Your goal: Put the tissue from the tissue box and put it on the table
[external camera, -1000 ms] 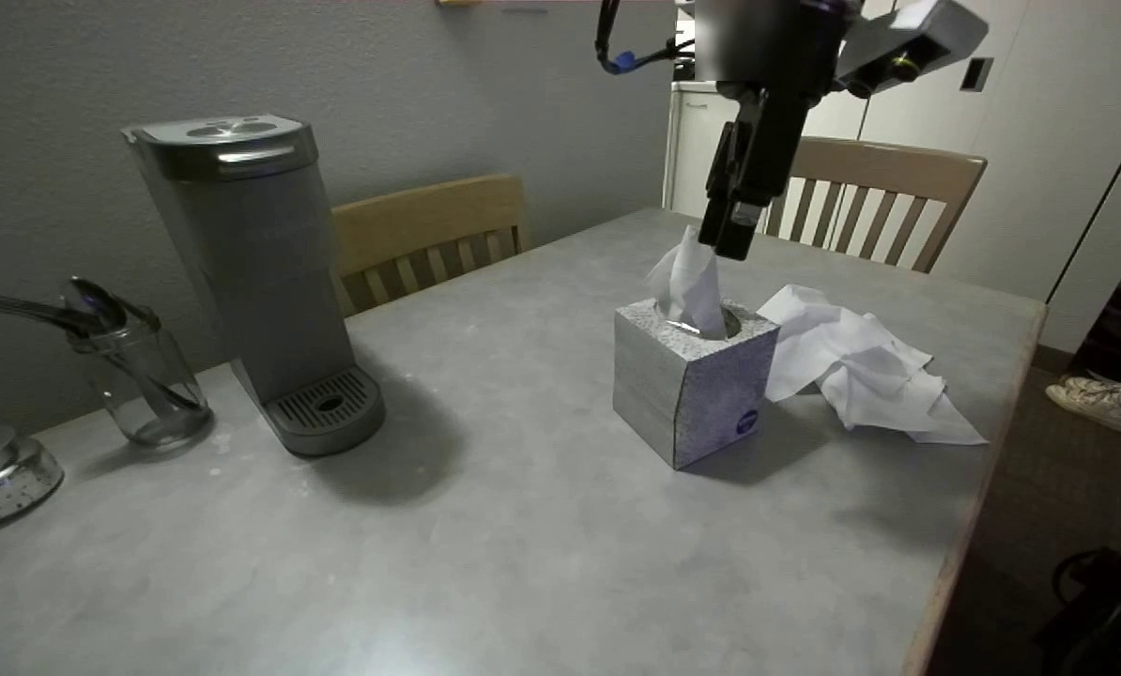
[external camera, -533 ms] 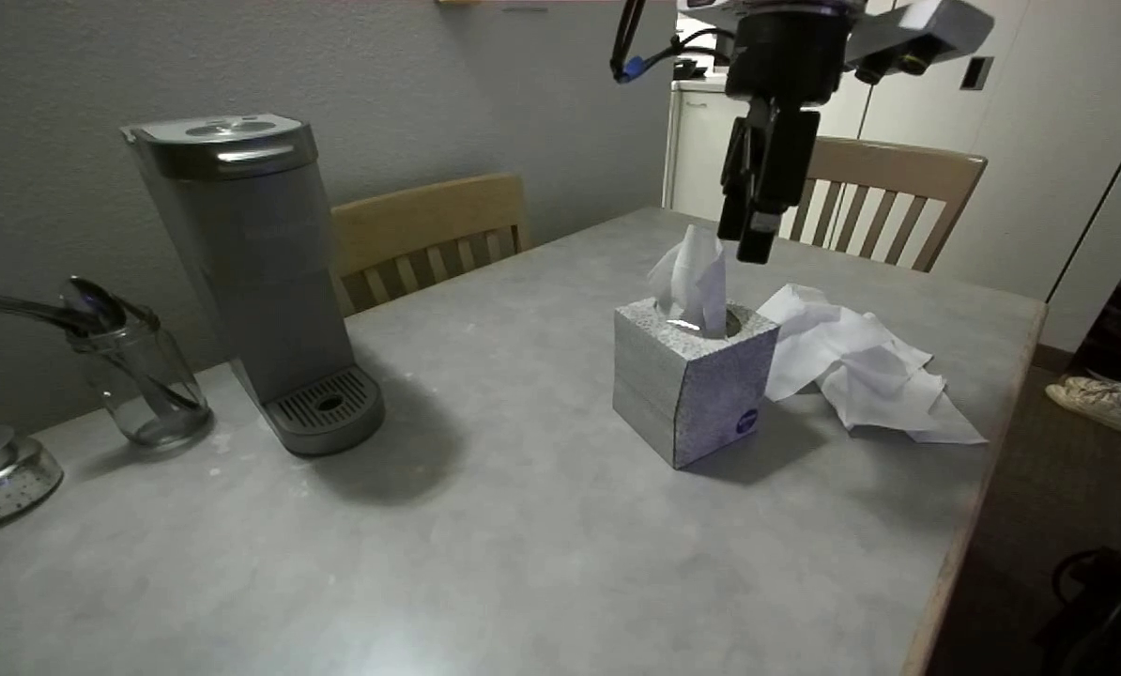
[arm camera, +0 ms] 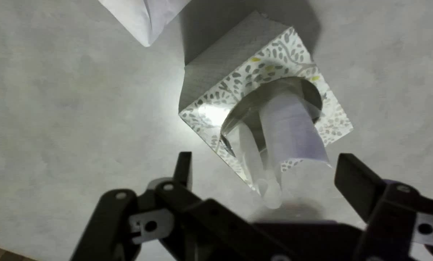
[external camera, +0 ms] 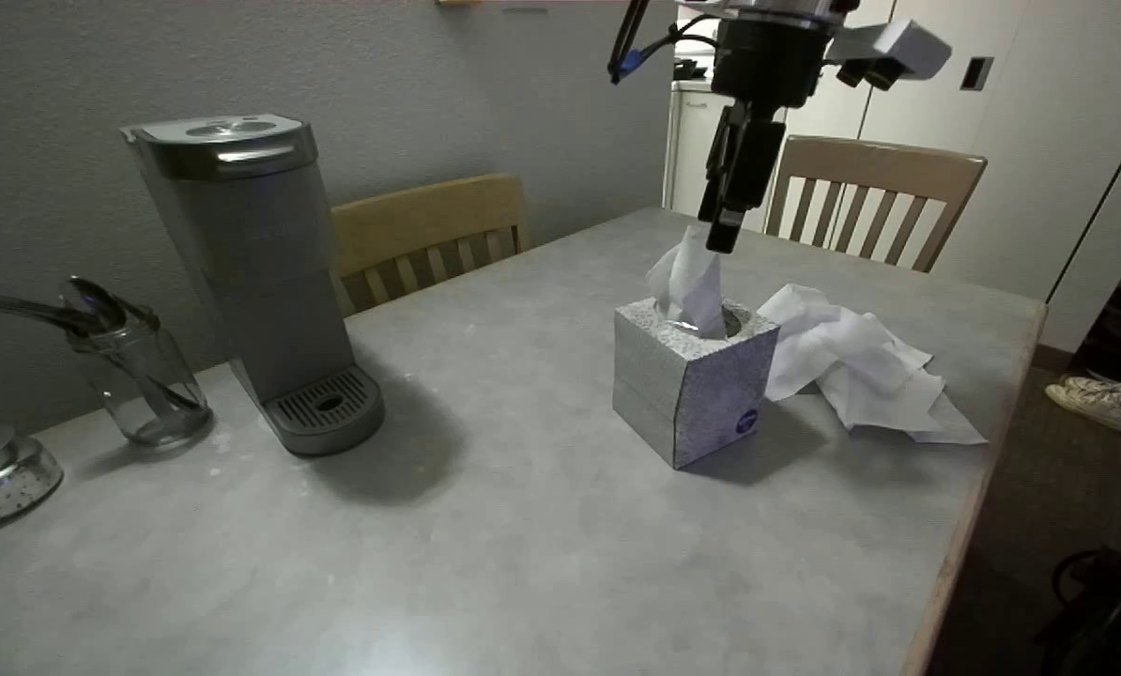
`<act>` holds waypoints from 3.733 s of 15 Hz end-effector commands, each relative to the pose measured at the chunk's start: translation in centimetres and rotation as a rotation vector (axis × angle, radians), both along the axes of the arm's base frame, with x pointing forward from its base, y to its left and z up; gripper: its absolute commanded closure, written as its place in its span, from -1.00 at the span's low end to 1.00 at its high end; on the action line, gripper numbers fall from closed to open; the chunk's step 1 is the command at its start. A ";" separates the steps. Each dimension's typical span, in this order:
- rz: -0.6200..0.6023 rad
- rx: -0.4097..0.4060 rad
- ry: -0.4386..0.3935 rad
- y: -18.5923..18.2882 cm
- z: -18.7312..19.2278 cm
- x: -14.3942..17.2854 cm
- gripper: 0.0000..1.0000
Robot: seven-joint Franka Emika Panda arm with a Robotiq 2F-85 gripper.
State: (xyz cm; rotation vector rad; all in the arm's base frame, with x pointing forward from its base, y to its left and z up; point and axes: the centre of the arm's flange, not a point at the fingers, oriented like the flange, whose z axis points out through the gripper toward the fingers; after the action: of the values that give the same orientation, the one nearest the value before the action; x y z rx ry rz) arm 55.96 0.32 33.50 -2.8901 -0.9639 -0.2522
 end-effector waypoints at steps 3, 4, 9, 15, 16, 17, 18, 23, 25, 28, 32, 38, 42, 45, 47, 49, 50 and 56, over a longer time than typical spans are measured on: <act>-0.083 0.181 0.044 0.5 -4.9 1.3 -1.00; -0.091 0.206 0.049 0.8 -5.4 1.5 -1.00; -0.101 0.201 0.059 0.9 -6.3 2.1 -1.00; -0.054 0.038 0.023 0.5 -3.5 2.4 -1.00; -0.046 0.015 0.018 0.6 -2.9 2.4 -1.00; -0.041 -0.003 0.014 0.6 -2.4 2.4 -1.00; -0.038 -0.014 0.009 0.7 -1.9 2.5 -1.00; -0.040 -0.031 -0.005 0.8 -0.5 2.4 -0.24; -0.042 -0.025 -0.008 1.0 -0.1 2.3 0.04; -0.041 -0.019 -0.007 1.0 -0.1 2.3 0.42; -0.039 -0.015 -0.002 1.0 -0.2 2.3 1.00; -0.032 -0.001 -0.005 1.3 -0.1 2.4 0.99; -0.034 0.037 -0.014 1.6 0.8 2.3 0.99; -0.035 0.049 -0.030 1.4 2.3 2.3 0.99; -0.034 0.052 -0.049 1.0 3.7 2.3 0.99; -0.026 0.051 -0.074 0.5 5.6 2.3 0.99; -0.022 0.049 -0.088 0.2 6.5 2.3 0.99; -0.002 0.025 -0.167 -3.0 11.3 1.8 0.99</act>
State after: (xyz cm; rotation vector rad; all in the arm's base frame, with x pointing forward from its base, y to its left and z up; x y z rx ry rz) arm 58.29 -0.37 42.88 -2.8960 -0.9429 -0.4903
